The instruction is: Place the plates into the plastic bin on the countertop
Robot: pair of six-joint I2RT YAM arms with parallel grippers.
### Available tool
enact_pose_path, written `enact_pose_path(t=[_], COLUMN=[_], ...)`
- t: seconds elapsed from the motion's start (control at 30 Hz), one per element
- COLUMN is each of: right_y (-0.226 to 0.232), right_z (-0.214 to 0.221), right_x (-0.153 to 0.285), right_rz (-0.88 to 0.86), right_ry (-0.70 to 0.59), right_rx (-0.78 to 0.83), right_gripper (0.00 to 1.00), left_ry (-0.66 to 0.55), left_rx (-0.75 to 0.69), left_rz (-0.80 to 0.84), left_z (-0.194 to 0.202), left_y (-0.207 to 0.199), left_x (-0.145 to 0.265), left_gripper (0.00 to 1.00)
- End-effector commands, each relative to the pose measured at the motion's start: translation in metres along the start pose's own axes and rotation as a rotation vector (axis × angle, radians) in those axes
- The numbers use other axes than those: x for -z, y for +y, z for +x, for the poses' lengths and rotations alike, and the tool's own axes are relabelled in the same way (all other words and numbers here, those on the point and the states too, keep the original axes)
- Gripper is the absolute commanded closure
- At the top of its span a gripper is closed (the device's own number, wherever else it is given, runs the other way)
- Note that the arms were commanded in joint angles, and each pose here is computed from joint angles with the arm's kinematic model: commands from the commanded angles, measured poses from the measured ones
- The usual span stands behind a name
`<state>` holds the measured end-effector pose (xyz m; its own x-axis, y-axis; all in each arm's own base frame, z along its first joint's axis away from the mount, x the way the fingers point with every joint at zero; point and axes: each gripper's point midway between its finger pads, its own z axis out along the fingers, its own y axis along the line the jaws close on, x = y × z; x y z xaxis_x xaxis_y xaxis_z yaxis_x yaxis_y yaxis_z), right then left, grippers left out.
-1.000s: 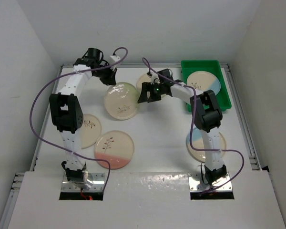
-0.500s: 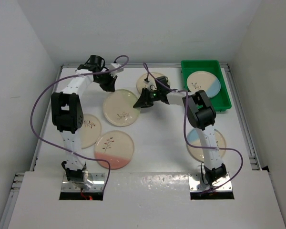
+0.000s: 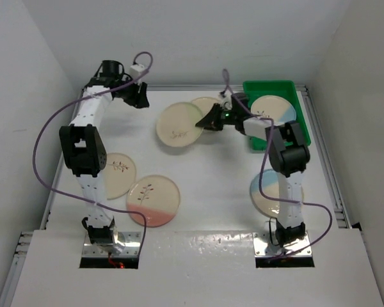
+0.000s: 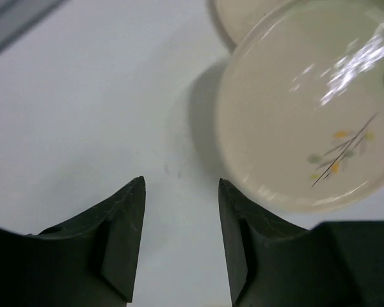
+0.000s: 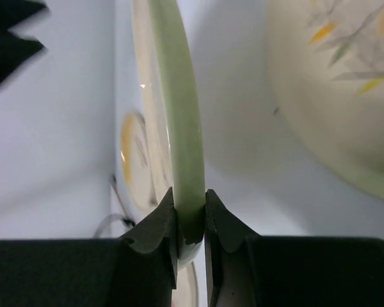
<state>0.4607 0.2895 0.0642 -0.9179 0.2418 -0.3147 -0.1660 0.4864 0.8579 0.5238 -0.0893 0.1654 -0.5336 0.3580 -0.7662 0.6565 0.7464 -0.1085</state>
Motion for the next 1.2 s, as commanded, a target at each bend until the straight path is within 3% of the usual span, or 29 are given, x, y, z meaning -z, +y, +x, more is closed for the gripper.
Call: enact_pose_path(t=[0.0, 0.07, 0.27, 0.43, 0.6, 0.8, 0.93, 0.97, 1.03, 1.17], right_y=[0.098, 0.098, -0.023, -0.083, -0.125, -0.147, -0.159, -0.17, -0.177, -0.181], right_z=[-0.12, -0.151, -0.171, -0.161, -0.166, -0.164, -0.151, -0.137, -0.124, -0.116], right_x=[0.108, 0.159, 0.259, 0.305, 0.325, 0.321, 0.308, 0.302, 0.298, 0.307], right_rz=[-0.223, -0.23, 0.031, 0.17, 0.224, 0.303, 0.423, 0.513, 0.657, 0.786], right_ry=[-0.404, -0.546, -0.969, -1.148, -1.245, -1.221, -1.118, -1.047, -0.961, -0.917], right_rx=[0.123, 0.082, -0.263, -0.401, -0.484, -0.493, -0.485, -0.494, -0.494, -0.443], right_gripper=[1.0, 1.0, 1.0, 1.0, 1.0, 1.0, 0.73, 0.61, 0.51, 0.45], left_ry=[-0.113, -0.111, -0.058, -0.04, -0.029, -0.01, 0.021, 0.032, 0.036, 0.025], left_rx=[0.113, 0.125, 0.16, 0.167, 0.151, 0.14, 0.169, 0.183, 0.195, 0.192], left_rz=[-0.052, -0.089, -0.134, -0.12, -0.091, -0.07, -0.062, -0.055, -0.031, -0.074], left_z=[-0.023, -0.021, 0.002, 0.009, 0.007, 0.011, 0.016, 0.016, 0.013, -0.004], left_y=[0.036, 0.046, 0.055, 0.05, 0.036, 0.028, 0.018, 0.012, 0.002, -0.001], left_x=[0.028, 0.031, 0.027, 0.021, 0.008, -0.002, -0.02, -0.03, -0.05, -0.078], left_gripper=[0.48, 0.47, 0.47, 0.47, 0.47, 0.47, 0.47, 0.47, 0.45, 0.41])
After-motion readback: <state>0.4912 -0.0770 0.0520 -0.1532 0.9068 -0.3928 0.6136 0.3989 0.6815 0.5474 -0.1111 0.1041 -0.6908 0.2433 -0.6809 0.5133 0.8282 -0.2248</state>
